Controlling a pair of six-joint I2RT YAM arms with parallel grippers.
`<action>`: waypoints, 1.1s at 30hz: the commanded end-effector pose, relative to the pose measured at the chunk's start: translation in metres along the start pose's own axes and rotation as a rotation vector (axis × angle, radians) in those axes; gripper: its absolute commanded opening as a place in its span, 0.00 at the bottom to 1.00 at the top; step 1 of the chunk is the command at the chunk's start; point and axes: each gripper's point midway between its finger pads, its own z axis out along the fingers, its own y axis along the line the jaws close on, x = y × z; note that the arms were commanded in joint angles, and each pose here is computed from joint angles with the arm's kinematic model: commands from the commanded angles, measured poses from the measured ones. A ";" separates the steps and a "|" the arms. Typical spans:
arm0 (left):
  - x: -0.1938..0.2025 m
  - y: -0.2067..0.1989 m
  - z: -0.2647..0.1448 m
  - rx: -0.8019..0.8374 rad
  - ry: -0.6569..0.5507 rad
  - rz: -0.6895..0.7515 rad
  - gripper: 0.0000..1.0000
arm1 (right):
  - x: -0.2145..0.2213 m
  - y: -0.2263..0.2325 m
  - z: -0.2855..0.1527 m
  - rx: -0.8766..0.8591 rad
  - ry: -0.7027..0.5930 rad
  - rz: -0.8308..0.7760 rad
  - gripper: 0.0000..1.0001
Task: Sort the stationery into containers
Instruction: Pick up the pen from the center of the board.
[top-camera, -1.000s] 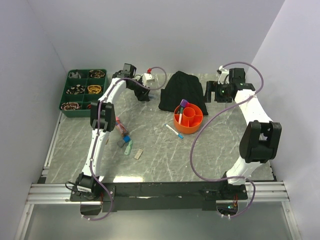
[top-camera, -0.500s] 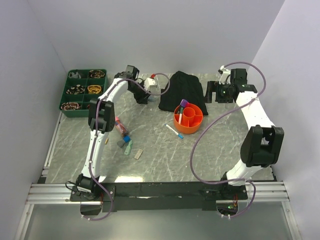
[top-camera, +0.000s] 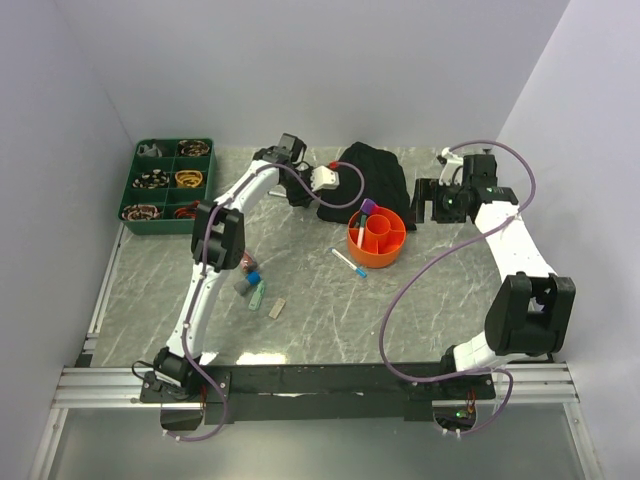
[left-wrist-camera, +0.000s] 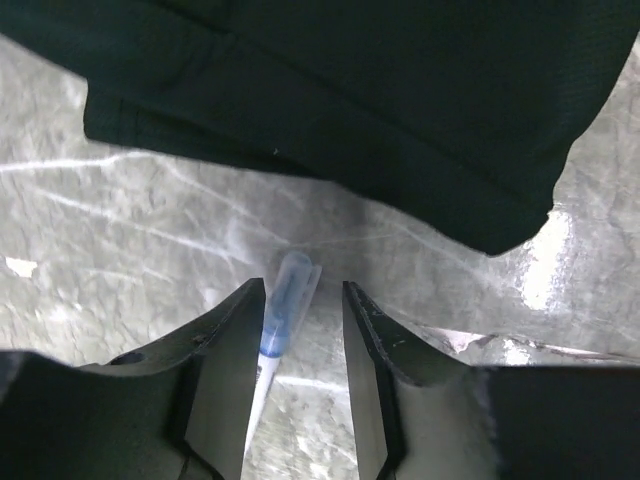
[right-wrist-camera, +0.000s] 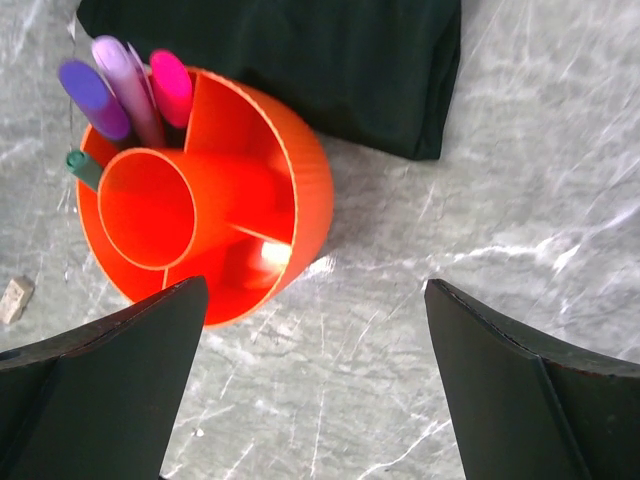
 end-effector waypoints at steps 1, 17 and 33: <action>0.055 -0.049 0.022 0.191 0.162 -0.036 0.44 | -0.010 0.004 -0.012 -0.017 -0.063 0.002 0.98; 0.080 -0.079 0.020 0.342 0.224 -0.039 0.28 | -0.021 -0.006 -0.002 0.005 -0.057 0.006 0.97; -0.076 -0.041 -0.123 0.097 -0.227 -0.169 0.01 | -0.009 0.018 -0.072 0.047 -0.129 -0.027 0.96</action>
